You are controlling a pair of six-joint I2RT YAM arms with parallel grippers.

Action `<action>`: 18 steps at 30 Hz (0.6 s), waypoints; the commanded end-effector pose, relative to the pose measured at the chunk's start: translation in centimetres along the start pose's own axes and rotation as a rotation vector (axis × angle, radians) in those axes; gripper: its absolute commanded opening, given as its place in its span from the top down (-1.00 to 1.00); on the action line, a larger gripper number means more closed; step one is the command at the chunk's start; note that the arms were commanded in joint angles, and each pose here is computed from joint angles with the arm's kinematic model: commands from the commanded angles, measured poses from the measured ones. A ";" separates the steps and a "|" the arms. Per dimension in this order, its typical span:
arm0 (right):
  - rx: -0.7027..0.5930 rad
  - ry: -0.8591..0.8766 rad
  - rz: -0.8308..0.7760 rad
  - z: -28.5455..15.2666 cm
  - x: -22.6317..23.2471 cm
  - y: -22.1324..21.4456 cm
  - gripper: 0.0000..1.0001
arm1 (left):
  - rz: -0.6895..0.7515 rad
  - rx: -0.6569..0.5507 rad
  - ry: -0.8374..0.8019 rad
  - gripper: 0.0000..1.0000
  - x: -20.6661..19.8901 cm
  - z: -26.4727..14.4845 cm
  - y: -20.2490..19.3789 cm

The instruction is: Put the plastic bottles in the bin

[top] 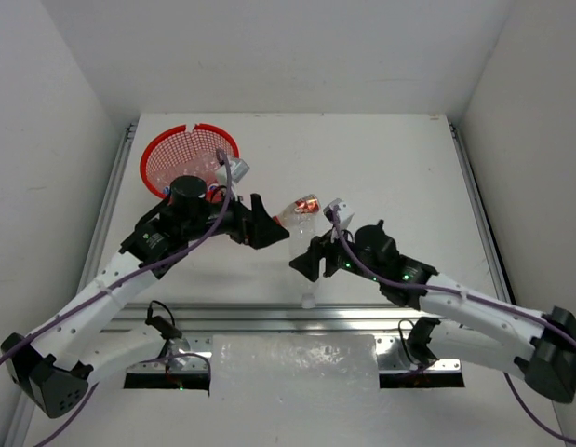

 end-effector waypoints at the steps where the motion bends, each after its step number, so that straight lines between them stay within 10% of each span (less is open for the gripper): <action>1: -0.279 0.382 -0.407 -3.6 6.2 6.1 0.63 | 0.101 0.064 -0.349 -0.99 -7.4 -1.1 -0.8; 12: -0.352 0.541 -0.471 -5.9 9.3 9.4 0.62 | 0.080 0.114 -0.430 -0.98 -9.3 -0.8 -2.1; 15: -0.398 0.534 -0.474 -6.4 9.5 10.7 0.61 | 0.075 0.138 -0.428 -0.26 -9.3 -0.5 -2.4; 16: -0.408 0.507 -0.471 -6.3 9.2 11.0 0.60 | 0.074 0.143 -0.429 0.56 -9.3 -0.3 -2.5; 18: -0.423 0.465 -0.462 -6.2 8.7 11.6 0.55 | 0.072 0.139 -0.422 1.00 -9.3 -0.3 -2.3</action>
Point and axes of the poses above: each gripper's point midway between its finger pads, its own z axis out along the fingers, its own x axis along the line the jaws close on, y = z × x, the point moved 1 cm from there along -z, back along the fingers, and after that the axes turned 14 degrees about -z, right-handed, at the moved point
